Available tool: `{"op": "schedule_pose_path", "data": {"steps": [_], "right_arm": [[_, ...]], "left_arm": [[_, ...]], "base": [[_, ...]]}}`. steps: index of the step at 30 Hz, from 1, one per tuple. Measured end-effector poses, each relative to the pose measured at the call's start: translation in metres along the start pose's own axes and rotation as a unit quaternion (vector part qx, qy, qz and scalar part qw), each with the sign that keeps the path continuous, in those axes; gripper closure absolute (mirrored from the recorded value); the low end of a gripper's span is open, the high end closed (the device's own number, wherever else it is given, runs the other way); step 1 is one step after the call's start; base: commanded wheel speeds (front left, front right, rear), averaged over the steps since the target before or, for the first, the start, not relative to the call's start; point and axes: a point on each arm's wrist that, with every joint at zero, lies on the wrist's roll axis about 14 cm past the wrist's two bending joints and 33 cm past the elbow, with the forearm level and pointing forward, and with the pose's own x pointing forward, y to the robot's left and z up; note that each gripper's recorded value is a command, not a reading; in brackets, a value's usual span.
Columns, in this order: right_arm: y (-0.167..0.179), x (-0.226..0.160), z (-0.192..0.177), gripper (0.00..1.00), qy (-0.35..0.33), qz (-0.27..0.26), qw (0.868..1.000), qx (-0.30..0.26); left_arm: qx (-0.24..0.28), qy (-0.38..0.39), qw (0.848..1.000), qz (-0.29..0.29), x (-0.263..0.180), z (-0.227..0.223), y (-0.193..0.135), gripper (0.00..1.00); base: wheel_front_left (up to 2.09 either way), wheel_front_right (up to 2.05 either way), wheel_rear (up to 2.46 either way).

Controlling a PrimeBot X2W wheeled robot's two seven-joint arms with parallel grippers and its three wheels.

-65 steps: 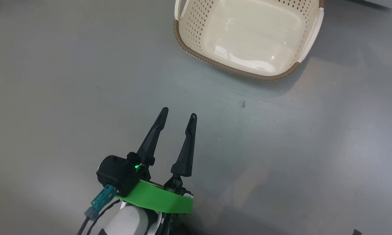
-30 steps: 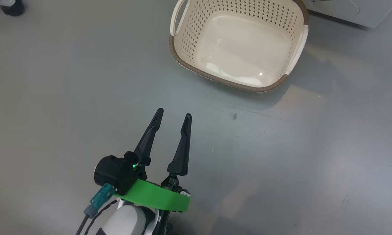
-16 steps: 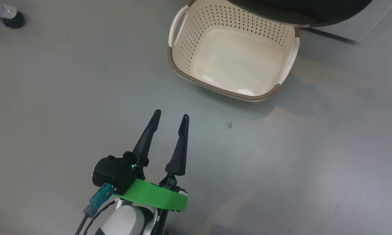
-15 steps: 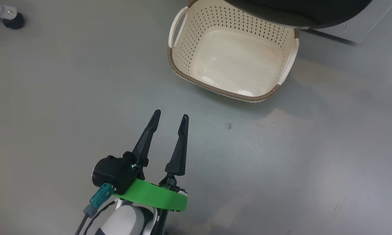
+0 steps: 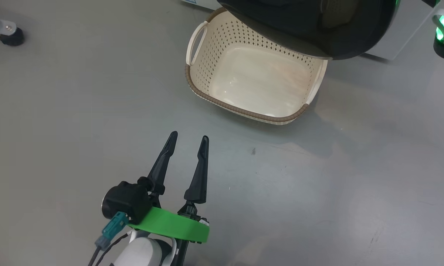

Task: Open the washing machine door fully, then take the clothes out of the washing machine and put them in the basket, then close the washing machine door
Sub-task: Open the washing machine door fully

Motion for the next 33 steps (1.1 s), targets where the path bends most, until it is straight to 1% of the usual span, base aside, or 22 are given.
{"op": "schedule_pose_path", "data": {"steps": [14, 24, 26, 31, 33], "right_arm": [[-0.010, -0.006, -0.009, 1.00, 0.013, -0.013, 1.000, 0.005], [-0.010, -0.005, -0.016, 1.00, 0.028, -0.014, 1.000, 0.000], [-0.010, -0.006, -0.018, 1.00, 0.029, -0.020, 0.999, -0.013], [-0.008, -0.012, -0.014, 1.00, -0.001, -0.024, 1.000, -0.019], [-0.002, -0.017, -0.007, 1.00, -0.023, -0.024, 0.998, -0.047]], "left_arm": [[-0.002, 0.001, 1.000, -0.006, 0.001, -0.001, -0.004, 0.00], [-0.002, -0.001, 1.000, -0.007, 0.000, 0.000, -0.004, 0.00], [-0.002, -0.002, 1.000, -0.006, 0.000, 0.001, -0.004, 0.00], [0.001, -0.006, 1.000, 0.002, -0.002, 0.004, 0.002, 0.00], [0.002, -0.010, 1.000, 0.003, -0.003, 0.007, 0.003, 0.00]], "base": [[0.00, 0.00, 0.00], [0.00, 0.00, 0.00], [0.00, 0.00, 0.00], [0.00, 0.00, 0.00], [0.00, 0.00, 0.00]]}}
